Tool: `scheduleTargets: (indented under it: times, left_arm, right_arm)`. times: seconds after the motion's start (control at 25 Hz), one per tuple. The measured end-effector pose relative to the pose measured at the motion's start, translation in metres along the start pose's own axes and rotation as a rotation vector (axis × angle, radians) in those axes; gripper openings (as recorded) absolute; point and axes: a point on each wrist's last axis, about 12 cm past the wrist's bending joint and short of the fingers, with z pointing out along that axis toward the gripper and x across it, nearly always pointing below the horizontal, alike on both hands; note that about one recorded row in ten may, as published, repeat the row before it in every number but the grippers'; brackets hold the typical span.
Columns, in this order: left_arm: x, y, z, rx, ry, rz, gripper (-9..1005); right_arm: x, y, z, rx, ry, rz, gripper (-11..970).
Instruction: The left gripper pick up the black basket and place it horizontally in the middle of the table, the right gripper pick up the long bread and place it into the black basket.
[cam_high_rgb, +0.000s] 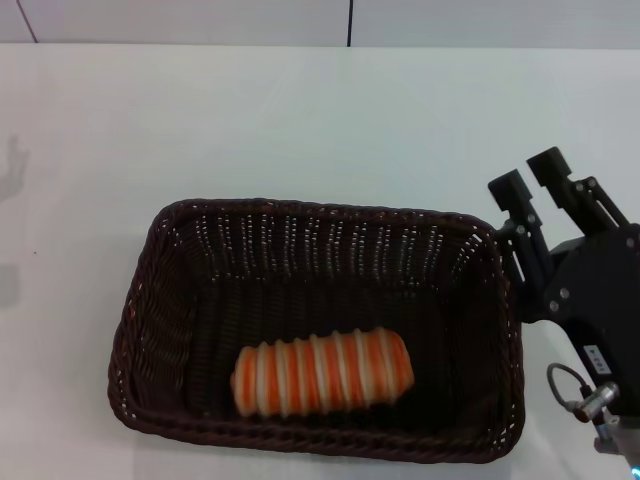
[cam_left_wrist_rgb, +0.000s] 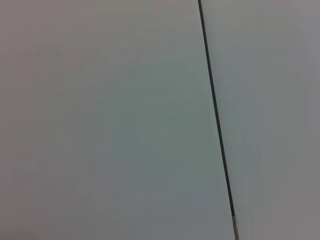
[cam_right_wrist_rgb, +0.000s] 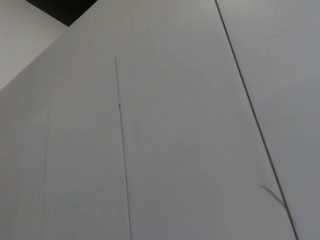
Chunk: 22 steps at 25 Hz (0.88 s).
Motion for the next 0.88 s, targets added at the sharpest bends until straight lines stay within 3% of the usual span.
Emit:
scheduleTargets:
  times: [0.24, 0.4, 0.6, 0.64, 0.88]
  left_arm:
    - [0.002, 0.003, -0.003, -0.012, 0.005, 0.0, 798]
    - [0.005, 0.01, -0.011, -0.036, 0.019, -0.001, 799]
    - [0.009, 0.015, -0.02, -0.05, 0.032, 0.004, 798]
    - [0.009, 0.016, -0.022, -0.054, 0.027, 0.009, 798]
    - [0.013, 0.018, -0.028, -0.06, 0.043, 0.017, 798]
  right_arm:
    - [-0.004, -0.01, -0.009, 0.1, -0.012, -0.045, 380]
    - [-0.01, -0.026, -0.02, 0.261, -0.035, -0.114, 401]
    - [-0.018, -0.048, -0.038, 0.457, -0.045, -0.195, 571]
    - [-0.019, -0.055, -0.043, 0.52, -0.043, -0.221, 571]
    - [-0.023, -0.071, -0.051, 0.637, -0.042, -0.272, 571]
